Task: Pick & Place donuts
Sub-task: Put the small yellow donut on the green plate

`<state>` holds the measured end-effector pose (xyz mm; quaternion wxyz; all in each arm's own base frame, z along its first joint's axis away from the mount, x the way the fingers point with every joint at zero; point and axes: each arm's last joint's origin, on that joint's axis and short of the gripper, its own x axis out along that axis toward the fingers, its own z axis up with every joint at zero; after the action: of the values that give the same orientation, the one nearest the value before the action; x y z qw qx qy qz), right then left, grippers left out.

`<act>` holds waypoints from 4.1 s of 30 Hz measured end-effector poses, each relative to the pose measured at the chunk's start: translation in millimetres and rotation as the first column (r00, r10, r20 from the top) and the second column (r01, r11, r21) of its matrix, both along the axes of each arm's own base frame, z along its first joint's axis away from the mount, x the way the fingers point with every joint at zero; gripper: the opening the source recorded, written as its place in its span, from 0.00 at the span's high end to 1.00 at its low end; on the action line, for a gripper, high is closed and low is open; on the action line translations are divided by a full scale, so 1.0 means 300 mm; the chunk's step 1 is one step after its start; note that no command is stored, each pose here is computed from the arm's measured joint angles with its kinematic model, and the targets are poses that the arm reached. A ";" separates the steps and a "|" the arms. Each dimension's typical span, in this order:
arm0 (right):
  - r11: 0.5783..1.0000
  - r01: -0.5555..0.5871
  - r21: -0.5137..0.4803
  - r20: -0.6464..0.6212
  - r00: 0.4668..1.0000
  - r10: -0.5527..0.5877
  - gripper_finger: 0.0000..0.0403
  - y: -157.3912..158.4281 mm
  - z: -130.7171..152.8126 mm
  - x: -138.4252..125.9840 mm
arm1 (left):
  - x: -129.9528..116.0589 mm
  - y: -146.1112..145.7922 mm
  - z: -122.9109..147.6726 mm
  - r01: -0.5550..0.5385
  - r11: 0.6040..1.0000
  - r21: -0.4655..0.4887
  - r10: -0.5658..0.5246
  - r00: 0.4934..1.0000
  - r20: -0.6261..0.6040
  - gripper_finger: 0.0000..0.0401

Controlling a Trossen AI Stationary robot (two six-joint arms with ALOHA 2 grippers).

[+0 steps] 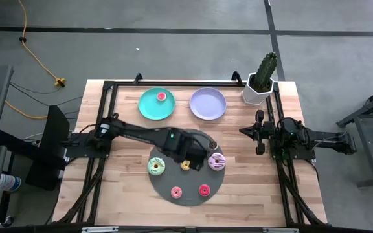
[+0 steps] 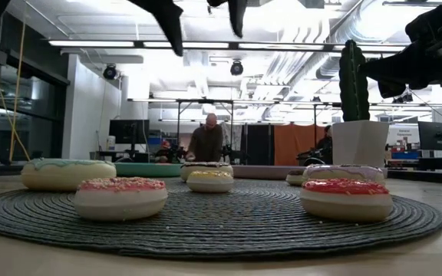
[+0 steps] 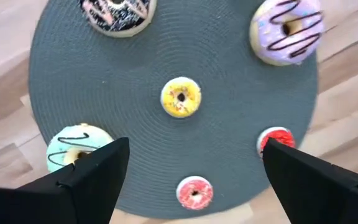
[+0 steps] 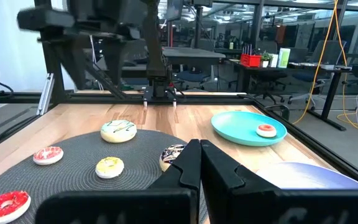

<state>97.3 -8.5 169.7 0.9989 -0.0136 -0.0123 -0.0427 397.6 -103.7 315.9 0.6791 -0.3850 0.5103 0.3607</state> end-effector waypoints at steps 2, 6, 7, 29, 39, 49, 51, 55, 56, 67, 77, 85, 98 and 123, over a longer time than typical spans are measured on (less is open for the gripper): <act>1.000 0.000 0.000 0.000 1.000 0.000 1.00 0.000 0.000 0.000 | 0.000 -0.009 -0.019 0.003 1.000 0.019 -0.003 1.000 -0.009 0.11; 1.000 0.000 0.000 0.000 1.000 0.000 1.00 0.000 0.000 0.000 | 0.021 0.007 -0.088 0.043 0.998 0.035 -0.041 0.998 -0.043 0.11; 1.000 0.000 0.000 0.000 1.000 0.000 1.00 0.000 0.000 0.000 | 0.030 0.017 -0.106 0.054 0.998 0.033 -0.053 0.998 -0.040 0.11; 1.000 0.000 0.000 0.000 1.000 0.000 1.00 0.000 0.000 0.000 | 0.068 0.102 -0.409 0.066 0.984 -0.164 -0.072 0.997 -0.026 0.11; 1.000 0.000 0.000 0.000 1.000 0.000 1.00 0.000 0.000 0.000 | 0.082 0.098 -0.411 0.135 0.976 -0.170 -0.132 0.991 0.028 0.11; 1.000 0.000 0.000 0.000 1.000 0.000 1.00 0.000 0.000 0.000 | 0.077 0.100 -0.413 0.226 0.965 -0.133 -0.226 0.974 0.017 0.11; 1.000 0.000 0.000 0.000 1.000 0.000 1.00 0.000 0.000 0.000 | 0.077 0.100 -0.413 0.252 0.960 -0.126 -0.252 0.968 0.017 0.11; 1.000 0.000 0.000 0.000 1.000 0.000 1.00 0.000 0.000 0.000 | 0.078 0.102 -0.413 0.281 0.955 -0.100 -0.281 0.960 0.015 0.11; 1.000 0.000 0.000 0.000 1.000 0.000 1.00 0.000 0.000 0.000 | 0.077 0.102 -0.413 0.285 0.954 -0.096 -0.285 0.959 0.014 0.11; 1.000 0.000 0.000 0.000 1.000 0.000 1.00 0.000 0.000 0.000 | 0.094 0.100 -0.452 0.324 0.943 -0.080 -0.325 0.946 0.005 0.11; 1.000 0.000 0.000 -0.001 1.000 0.000 1.00 0.000 0.000 0.000 | 0.103 0.093 -0.515 0.353 0.927 -0.130 -0.360 0.933 -0.034 0.11; 1.000 0.000 0.000 -0.002 1.000 0.000 1.00 0.000 -0.001 0.000 | 0.100 0.092 -0.515 0.357 0.920 -0.160 -0.367 0.930 -0.035 0.11; 1.000 0.000 0.000 -0.001 1.000 0.000 1.00 0.000 0.000 0.000 | 0.091 0.091 -0.512 0.364 0.915 -0.176 -0.380 0.922 -0.071 0.30; 1.000 0.000 0.000 0.000 1.000 0.000 1.00 0.000 0.000 0.000 | 0.074 0.091 -0.513 0.337 0.914 -0.226 -0.369 0.922 -0.117 0.40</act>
<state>97.3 -8.5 169.6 0.9989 -0.0136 -0.0121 -0.0427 419.8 -76.5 161.9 0.6482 -0.3235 0.6574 0.2073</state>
